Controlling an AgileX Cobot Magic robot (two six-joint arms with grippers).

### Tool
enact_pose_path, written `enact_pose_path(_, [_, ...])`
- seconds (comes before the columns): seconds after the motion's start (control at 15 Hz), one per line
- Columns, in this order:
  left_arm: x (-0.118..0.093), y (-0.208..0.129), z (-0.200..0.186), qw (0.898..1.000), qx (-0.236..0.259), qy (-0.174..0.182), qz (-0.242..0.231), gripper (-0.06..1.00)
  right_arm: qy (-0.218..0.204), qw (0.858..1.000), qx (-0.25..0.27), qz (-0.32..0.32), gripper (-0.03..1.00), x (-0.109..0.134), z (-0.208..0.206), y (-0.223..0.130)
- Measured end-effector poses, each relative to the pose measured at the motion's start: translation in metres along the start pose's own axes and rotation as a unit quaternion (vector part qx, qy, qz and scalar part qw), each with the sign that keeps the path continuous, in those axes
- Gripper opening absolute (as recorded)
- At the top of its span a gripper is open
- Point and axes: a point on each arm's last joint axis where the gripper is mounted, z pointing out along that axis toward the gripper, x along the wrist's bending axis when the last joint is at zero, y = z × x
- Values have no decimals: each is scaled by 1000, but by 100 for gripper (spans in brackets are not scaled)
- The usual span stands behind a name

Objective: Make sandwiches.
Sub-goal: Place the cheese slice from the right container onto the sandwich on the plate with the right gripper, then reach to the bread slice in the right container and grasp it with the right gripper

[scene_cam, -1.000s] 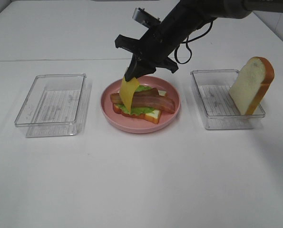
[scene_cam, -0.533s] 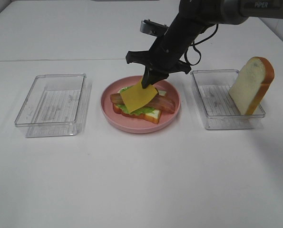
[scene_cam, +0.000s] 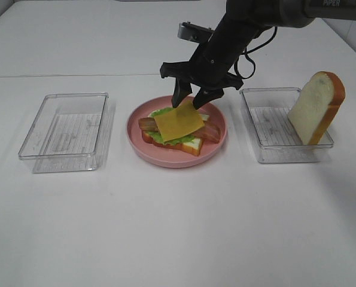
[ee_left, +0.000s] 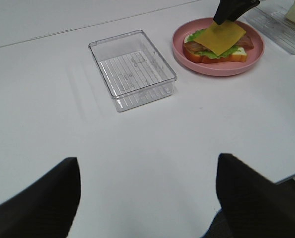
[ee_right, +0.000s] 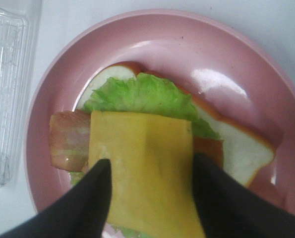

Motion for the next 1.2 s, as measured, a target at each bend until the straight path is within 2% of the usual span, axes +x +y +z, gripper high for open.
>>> enact_pose_path(0.13, [0,0,0,1000,0,0,0,72,-7,1000,-8,-10,65,2,-10,1])
enact_pose_path(0.4, [0,0,0,1000,0,0,0,72,-45,998,-12,-43,68,3,-40,1])
enact_pose_path(0.67, [0,0,0,1000,0,0,0,72,-124,989,-38,-67,69,3,-96,-1])
enact_pose_path(0.73, [0,0,0,1000,0,0,0,72,-145,987,-44,-58,69,-1,-121,-2])
enact_pose_path(0.87, [0,0,0,1000,0,0,0,72,-154,986,-48,-33,69,-16,-141,-4])
enact_pose_path(1.2, [0,0,0,1000,0,0,0,72,-187,979,-15,82,74,-90,-183,-17])
